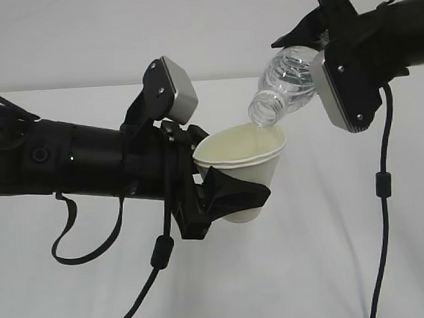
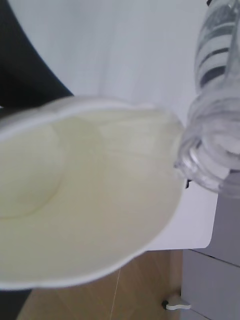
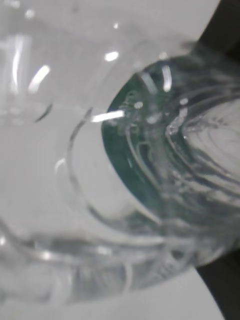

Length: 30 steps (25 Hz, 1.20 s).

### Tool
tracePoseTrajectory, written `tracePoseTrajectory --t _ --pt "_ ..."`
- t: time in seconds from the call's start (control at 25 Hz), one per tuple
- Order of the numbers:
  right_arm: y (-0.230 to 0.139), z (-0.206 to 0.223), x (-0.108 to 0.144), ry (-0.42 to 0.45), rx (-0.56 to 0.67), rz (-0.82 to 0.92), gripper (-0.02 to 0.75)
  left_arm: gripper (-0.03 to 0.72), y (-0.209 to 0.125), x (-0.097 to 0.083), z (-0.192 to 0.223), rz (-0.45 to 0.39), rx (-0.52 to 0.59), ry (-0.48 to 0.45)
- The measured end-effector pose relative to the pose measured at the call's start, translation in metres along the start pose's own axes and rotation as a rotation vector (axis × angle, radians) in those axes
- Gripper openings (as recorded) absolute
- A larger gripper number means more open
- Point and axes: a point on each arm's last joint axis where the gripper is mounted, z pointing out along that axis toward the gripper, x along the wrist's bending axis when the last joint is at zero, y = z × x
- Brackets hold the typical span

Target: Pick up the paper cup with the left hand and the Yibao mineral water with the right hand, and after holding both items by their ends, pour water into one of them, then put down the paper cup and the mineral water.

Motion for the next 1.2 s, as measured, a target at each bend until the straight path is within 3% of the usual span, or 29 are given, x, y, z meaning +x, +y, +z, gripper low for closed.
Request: tracePoseTrajectory --t 1.2 --pt "-0.0009 0.0 0.0011 0.012 0.01 -0.023 0.462 0.419 0.0006 -0.0008 0.0 0.0 -0.006 -0.009"
